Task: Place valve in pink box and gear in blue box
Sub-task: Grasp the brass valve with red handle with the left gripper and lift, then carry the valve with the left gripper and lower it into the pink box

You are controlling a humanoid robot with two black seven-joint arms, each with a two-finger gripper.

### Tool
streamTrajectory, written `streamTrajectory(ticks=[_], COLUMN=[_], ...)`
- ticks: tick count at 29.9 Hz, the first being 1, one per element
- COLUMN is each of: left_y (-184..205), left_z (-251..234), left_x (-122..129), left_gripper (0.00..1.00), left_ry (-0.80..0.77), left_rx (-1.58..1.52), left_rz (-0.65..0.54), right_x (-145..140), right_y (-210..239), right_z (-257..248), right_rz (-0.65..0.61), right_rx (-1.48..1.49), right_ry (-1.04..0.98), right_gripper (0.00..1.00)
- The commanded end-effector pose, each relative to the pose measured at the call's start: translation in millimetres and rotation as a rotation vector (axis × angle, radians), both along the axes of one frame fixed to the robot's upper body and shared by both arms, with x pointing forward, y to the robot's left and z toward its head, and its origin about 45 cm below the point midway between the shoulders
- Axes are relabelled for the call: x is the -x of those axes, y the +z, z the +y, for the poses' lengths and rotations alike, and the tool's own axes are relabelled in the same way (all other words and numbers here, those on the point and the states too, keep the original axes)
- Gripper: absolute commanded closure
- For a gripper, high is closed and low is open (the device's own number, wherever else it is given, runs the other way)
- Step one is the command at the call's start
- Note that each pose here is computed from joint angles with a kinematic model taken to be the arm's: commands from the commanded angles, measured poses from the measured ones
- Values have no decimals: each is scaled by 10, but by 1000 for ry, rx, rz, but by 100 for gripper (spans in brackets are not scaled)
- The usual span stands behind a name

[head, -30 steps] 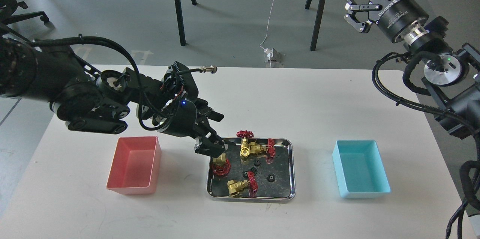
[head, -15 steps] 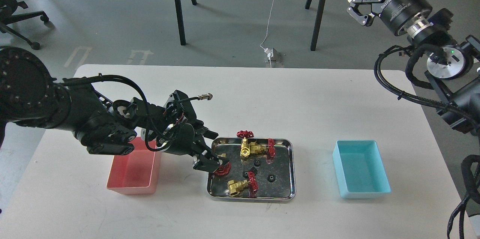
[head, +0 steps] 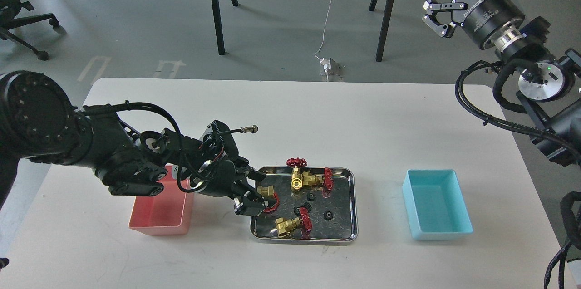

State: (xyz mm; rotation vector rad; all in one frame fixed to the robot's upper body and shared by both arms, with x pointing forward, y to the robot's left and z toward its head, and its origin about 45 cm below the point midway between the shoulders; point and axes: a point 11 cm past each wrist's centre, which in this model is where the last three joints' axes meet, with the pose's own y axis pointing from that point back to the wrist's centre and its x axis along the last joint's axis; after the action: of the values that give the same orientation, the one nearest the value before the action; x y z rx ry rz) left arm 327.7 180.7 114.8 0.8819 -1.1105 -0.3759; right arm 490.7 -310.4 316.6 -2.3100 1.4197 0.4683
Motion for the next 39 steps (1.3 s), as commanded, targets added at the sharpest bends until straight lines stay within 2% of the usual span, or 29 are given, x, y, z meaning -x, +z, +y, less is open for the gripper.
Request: streamTrajectory(ticks=[1,4,13,19,22,26,31,34,39], left_y=[-51,-87,-80,-11,65,338,802,1015,1179], left_z=[34,44,53,-36,-12,92,465,873,1595], left_x=[-15,19,-32,-80,-123,-318,-367,-295,28], left_gripper=[41,46,75,83,85,86,86,86,86], left_ry=[-4,-18,-22,-15,-7,67,188,282,368], left_rx=[-9,-13,-14,23,32,90,156,177,156], left_rz=[-10,-5,-27,-41,-53,-105,-129,-143,-178], right_x=[9,9,20,43,39,-4,-224,-282,-412], right_y=[-34,-32,-66,-122,-95,67,620,803,1093], right_z=[1,-6,-18,-27,-24,44,175,202,400], right_rz=[7,6,13,22,16,-17,-70,-81,-59], right_rx=[0,1,0,-3,-8,-15,4,8,13], right_ry=[0,-1,-4,-5,-5,10,-63,-96,-197], right_gripper=[0,0,0,0,0,0,0,0,0])
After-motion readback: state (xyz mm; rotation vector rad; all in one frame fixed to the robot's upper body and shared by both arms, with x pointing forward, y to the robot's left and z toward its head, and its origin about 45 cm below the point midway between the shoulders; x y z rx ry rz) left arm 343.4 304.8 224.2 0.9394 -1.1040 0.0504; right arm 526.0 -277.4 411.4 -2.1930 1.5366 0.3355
